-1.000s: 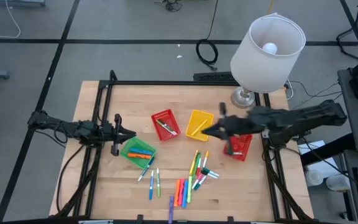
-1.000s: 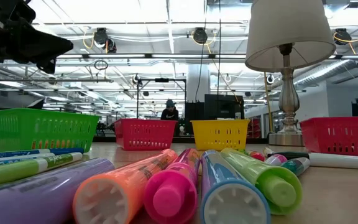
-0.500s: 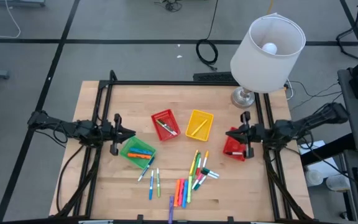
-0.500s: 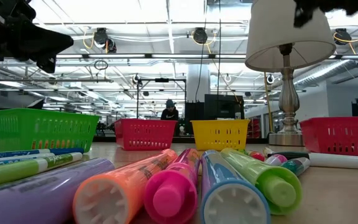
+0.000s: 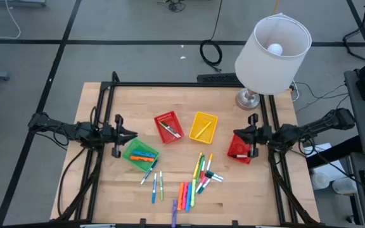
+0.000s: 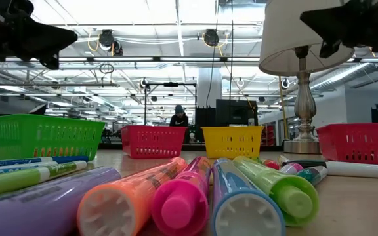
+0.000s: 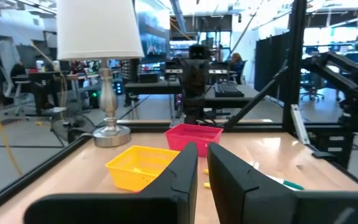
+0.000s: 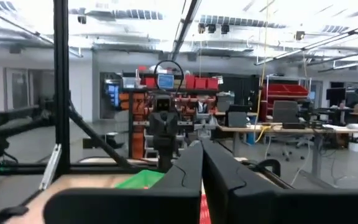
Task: Pick & Place Markers
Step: Put the yellow pen into the yellow bin
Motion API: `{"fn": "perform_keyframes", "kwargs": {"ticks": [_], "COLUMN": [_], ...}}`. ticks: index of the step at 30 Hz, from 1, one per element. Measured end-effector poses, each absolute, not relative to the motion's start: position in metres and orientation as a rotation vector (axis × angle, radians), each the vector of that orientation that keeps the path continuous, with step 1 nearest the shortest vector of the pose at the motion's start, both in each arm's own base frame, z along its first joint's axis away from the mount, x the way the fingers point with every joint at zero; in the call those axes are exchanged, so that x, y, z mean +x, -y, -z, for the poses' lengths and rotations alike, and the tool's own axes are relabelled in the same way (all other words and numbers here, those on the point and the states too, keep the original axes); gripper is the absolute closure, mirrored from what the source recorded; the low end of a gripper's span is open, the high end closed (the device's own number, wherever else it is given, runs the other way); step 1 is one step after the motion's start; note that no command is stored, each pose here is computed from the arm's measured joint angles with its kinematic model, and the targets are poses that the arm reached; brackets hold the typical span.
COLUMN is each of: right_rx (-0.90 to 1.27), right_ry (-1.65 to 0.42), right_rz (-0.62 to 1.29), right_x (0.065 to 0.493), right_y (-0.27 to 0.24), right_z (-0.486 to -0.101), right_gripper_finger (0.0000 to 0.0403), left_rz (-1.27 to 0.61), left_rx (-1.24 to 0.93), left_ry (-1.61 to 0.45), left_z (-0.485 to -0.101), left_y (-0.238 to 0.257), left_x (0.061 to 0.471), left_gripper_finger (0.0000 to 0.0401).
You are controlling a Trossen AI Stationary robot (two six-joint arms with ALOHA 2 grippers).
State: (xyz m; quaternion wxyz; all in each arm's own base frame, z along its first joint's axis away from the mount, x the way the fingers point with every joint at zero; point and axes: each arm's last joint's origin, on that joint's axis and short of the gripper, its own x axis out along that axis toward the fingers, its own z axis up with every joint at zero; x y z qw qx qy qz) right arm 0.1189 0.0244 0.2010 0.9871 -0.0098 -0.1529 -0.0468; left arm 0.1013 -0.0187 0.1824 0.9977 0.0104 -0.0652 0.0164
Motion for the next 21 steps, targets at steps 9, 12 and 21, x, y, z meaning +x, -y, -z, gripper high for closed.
{"fn": "perform_keyframes", "kwargs": {"ticks": [9, 12, 21], "right_rx": [-0.169, -0.181, -0.132], "right_ry": [0.090, 0.061, -0.037], "right_rz": [0.085, 0.087, 0.161], "right_x": [0.123, 0.124, 0.126], "right_y": [-0.026, -0.026, -0.015], "right_z": [-0.180, -0.177, -0.168], "right_gripper_finger": [0.0403, 0.0403, 0.0403], "left_rz": [-0.056, -0.056, -0.115], "left_rx": [0.053, 0.081, 0.109], "left_ry": [0.102, 0.079, 0.074], "left_z": [-0.180, -0.177, -0.179], "left_y": [0.018, 0.018, 0.017], "left_x": [0.102, 0.102, 0.101], "left_gripper_finger": [0.0355, 0.0355, 0.0355]}}
